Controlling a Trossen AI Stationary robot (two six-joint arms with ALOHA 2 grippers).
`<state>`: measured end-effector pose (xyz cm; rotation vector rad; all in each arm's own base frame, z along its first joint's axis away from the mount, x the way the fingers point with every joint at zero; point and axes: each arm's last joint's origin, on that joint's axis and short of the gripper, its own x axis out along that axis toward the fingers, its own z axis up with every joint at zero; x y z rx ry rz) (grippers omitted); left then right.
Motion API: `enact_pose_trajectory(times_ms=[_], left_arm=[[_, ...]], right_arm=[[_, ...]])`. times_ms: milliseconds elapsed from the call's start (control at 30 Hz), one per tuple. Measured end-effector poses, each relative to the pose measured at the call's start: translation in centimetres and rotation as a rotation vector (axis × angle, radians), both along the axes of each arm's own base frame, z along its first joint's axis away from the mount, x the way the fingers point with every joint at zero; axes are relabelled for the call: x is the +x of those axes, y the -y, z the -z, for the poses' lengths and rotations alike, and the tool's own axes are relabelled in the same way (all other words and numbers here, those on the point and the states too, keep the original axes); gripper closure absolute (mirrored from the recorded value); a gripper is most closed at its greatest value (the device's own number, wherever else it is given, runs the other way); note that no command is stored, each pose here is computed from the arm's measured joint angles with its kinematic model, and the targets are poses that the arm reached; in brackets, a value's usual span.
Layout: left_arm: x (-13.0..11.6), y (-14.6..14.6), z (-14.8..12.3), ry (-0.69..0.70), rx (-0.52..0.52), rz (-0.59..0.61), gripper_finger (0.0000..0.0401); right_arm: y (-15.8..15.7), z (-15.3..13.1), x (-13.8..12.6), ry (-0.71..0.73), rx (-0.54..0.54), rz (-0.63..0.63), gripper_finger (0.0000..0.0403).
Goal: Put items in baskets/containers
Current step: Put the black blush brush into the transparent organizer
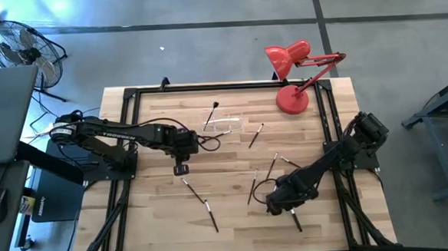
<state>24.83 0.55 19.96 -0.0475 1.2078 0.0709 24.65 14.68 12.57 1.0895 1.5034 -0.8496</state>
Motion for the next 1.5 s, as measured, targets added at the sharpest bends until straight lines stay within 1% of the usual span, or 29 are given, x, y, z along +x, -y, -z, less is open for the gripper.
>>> enact_pose_trajectory(times_ms=[67, 233, 367, 467, 600, 700, 767, 867, 1033, 1167, 1267, 1367, 1500], left_arm=[[0.0, 0.0, 0.0, 0.000, -0.013, 0.003, 0.0401], [0.0, 0.0, 0.0, -0.005, -0.022, -0.015, 0.0401], [0.0, 0.0, 0.0, -0.004, -0.027, -0.027, 0.0401], [0.0, 0.0, 0.0, -0.003, -0.028, -0.027, 0.0401], [0.0, 0.0, 0.0, -0.001, -0.028, -0.027, 0.0401], [0.0, 0.0, 0.0, 0.003, -0.028, -0.027, 0.0401], [0.0, 0.0, 0.0, 0.006, -0.027, -0.027, 0.0401], [0.1, 0.0, 0.0, 0.015, -0.003, -0.037, 0.0401], [0.3, -0.1, -0.1, 0.038, -0.003, -0.079, 0.0401], [0.4, -0.1, -0.1, 0.045, -0.016, -0.113, 0.0401], [0.5, -0.1, -0.2, 0.057, -0.029, -0.154, 0.0401], [0.4, -0.1, -0.2, 0.060, -0.029, -0.194, 0.0401], [0.4, -0.1, -0.2, 0.061, -0.043, -0.234, 0.0401]], right_arm=[[0.1, -0.7, -0.1, 0.044, -0.023, -0.001, 0.0372], [1.1, -3.4, -0.5, 0.226, -0.198, 0.026, 0.0372], [1.8, -6.2, -0.9, 0.399, -0.294, 0.035, 0.0371], [3.0, -8.3, -1.1, 0.538, -0.417, 0.035, 0.0372], [5.1, -10.7, -1.2, 0.670, -0.598, -0.006, 0.0372], [7.1, -12.2, -0.8, 0.724, -0.750, -0.056, 0.0372], [8.7, -12.9, -0.2, 0.732, -0.851, -0.109, 0.0372], [11.3, -13.6, 1.2, 0.724, -0.957, -0.205, 0.0372], [16.8, -14.0, 3.7, 0.747, -1.035, -0.360, 0.0372], [21.5, -14.0, 5.2, 0.847, -1.067, -0.430, 0.0372], [24.5, -13.2, 6.0, 0.911, -1.071, -0.477, 0.0372], [26.6, -12.0, 6.5, 0.944, -1.062, -0.535, 0.0372], [28.4, -9.8, 7.5, 0.985, -1.016, -0.604, 0.0372]])
